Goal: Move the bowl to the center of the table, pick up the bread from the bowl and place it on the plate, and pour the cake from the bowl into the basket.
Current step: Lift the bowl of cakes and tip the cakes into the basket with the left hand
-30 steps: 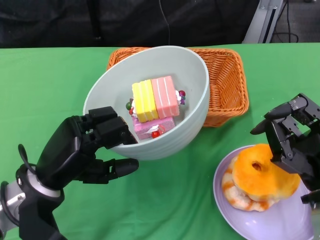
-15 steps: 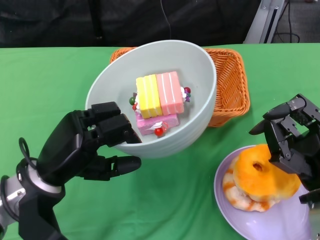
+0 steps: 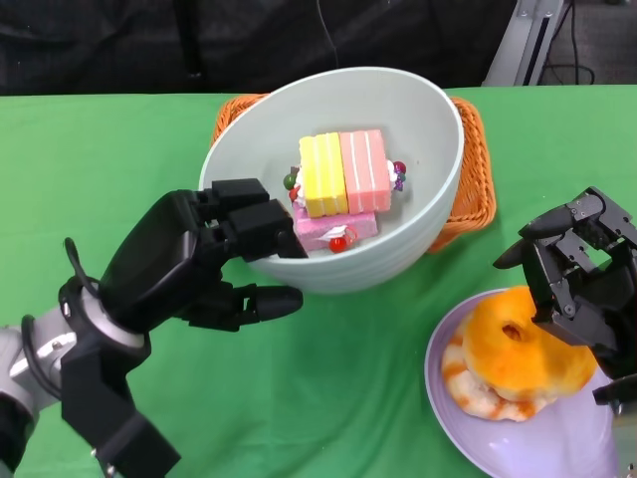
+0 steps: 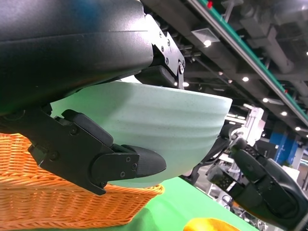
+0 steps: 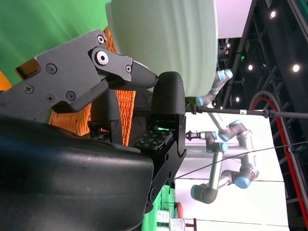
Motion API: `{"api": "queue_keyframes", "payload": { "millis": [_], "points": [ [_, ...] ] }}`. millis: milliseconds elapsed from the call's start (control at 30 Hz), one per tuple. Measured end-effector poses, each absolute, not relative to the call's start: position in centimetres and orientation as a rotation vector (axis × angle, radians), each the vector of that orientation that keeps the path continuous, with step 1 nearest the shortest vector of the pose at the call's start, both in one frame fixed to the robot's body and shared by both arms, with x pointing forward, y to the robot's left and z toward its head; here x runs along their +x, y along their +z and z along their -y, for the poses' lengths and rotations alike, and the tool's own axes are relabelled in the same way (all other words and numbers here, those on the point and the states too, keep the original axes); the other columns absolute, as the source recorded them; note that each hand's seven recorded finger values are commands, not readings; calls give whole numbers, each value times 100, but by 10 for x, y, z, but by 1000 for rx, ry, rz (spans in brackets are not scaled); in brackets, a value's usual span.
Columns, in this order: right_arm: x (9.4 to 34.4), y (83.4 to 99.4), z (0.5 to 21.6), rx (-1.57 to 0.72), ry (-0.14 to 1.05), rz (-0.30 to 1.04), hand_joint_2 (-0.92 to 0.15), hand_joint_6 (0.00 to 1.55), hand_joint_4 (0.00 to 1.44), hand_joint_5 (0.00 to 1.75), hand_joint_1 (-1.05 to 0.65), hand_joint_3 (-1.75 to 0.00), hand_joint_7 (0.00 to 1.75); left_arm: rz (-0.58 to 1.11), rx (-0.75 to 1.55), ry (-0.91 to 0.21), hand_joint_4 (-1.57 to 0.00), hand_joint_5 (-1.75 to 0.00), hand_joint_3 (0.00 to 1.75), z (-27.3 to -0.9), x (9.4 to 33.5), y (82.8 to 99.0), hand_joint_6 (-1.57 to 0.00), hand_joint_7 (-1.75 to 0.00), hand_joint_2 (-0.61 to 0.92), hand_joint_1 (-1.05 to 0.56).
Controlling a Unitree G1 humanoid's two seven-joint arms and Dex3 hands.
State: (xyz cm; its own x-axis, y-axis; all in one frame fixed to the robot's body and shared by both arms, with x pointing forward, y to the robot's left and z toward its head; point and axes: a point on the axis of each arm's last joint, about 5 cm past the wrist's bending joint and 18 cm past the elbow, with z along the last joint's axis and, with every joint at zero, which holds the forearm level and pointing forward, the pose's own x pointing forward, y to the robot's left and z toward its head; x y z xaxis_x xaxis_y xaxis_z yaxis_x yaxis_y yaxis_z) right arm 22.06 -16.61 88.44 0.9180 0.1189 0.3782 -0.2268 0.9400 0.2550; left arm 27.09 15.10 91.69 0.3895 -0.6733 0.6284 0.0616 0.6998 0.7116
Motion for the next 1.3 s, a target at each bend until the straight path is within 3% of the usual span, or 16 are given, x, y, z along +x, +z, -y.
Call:
{"api": "queue_keyframes", "payload": {
  "millis": [200,467,633,900,1300],
  "points": [
    [221,884,166,300,181,366,-67,64,71,159,-19,-76,127,1014,706,-526,-65,-173,73,-153,277,916,-60,-150,79,-16],
    [220,881,166,297,187,359,-71,64,71,159,-18,-72,127,970,735,-508,-63,-175,95,-150,288,921,-60,-149,67,-15],
    [220,882,165,293,193,368,-71,63,69,161,-20,-70,129,951,745,-495,-63,-175,99,-147,294,924,-60,-152,66,-14],
    [220,883,162,271,224,370,-66,62,69,161,-20,-77,128,940,756,-474,-62,-175,94,-143,300,929,-58,-154,71,-14],
    [213,880,153,257,297,335,-62,62,70,160,-17,-83,130,992,762,-454,-67,-172,87,-128,313,949,-61,-148,71,-14]
  ]
}}
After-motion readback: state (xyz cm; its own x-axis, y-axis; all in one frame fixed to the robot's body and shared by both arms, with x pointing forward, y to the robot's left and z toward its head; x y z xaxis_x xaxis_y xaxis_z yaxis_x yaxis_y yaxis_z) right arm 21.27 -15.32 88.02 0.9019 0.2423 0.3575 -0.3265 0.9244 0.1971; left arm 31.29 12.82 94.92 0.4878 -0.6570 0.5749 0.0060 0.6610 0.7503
